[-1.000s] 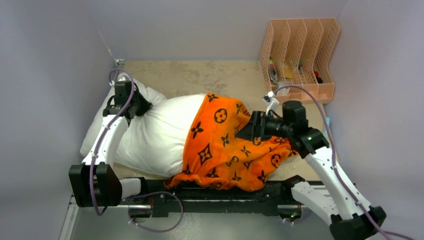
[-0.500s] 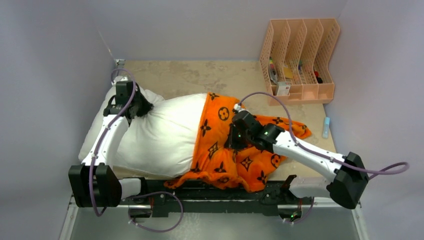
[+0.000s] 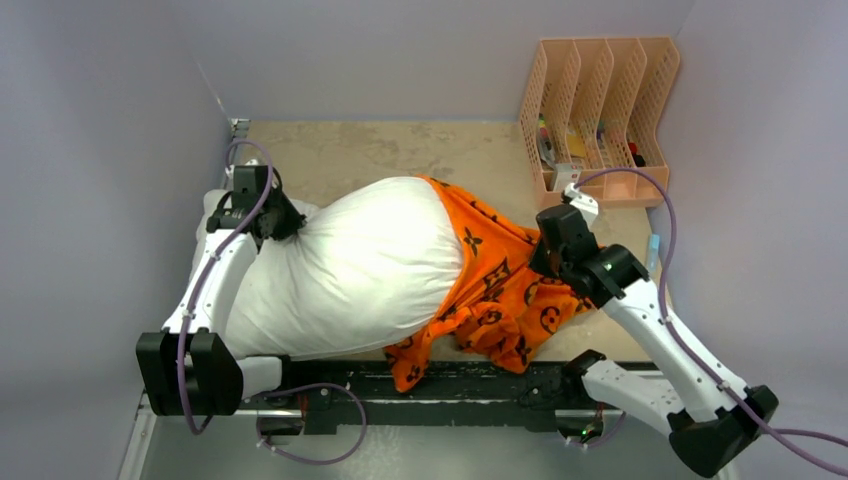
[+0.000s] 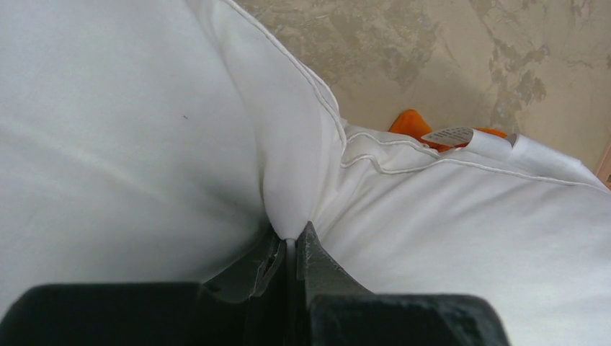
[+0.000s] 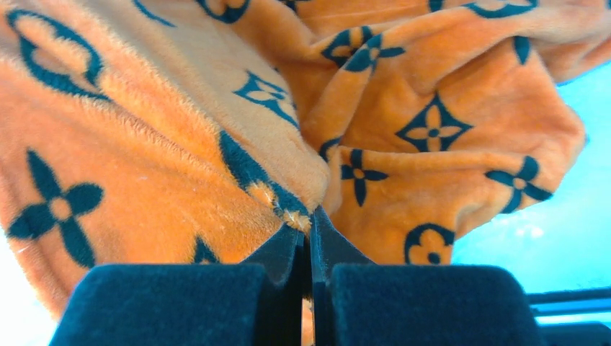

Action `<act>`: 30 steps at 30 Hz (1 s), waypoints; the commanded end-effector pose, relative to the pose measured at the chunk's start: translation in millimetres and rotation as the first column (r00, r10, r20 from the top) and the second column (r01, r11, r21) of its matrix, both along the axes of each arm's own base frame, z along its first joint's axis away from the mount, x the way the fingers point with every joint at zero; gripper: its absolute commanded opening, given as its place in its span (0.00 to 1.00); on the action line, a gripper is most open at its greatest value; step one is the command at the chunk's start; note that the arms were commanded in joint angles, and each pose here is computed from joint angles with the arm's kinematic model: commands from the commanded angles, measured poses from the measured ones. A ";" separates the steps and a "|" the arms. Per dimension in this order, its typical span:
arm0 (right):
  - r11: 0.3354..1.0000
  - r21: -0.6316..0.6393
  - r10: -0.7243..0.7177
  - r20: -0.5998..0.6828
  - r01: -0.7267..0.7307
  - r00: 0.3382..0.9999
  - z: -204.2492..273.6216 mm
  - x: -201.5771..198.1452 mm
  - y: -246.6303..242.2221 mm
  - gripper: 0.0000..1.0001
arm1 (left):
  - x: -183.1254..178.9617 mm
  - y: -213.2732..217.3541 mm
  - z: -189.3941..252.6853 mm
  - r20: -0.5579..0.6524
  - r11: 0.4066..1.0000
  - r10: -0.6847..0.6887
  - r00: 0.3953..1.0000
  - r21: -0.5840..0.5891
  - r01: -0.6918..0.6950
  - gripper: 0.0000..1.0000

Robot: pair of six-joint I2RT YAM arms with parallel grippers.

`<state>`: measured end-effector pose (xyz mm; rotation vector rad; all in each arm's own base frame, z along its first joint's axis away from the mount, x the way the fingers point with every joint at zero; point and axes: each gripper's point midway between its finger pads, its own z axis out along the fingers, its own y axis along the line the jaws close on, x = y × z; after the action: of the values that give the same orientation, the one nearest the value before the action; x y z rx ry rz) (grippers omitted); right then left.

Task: Remove the pillowcase from the pillow
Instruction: Remove the pillow from the pillowcase.

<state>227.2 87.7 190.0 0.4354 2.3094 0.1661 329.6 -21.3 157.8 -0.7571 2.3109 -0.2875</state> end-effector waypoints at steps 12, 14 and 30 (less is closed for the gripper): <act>0.889 -0.261 -0.345 0.156 0.375 0.926 89.9 7.9 -123.6 0.00 | -38.7 39.3 -34.5 -0.154 0.984 0.084 0.984 0.167 -0.058 0.00; 0.866 -0.245 -0.404 0.173 0.436 0.898 89.0 1.1 -130.6 0.00 | -39.5 42.2 -37.1 -0.162 0.981 0.096 0.982 0.181 -0.067 0.00; 0.768 -0.213 -0.467 0.461 0.604 0.755 210.3 -7.8 -168.4 0.00 | -35.3 27.6 -48.7 -0.132 0.995 0.019 0.991 0.098 -0.006 0.00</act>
<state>229.2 -58.6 386.3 0.7660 1.7725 -0.2870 332.1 -9.3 137.1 -0.7545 2.2791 -0.2551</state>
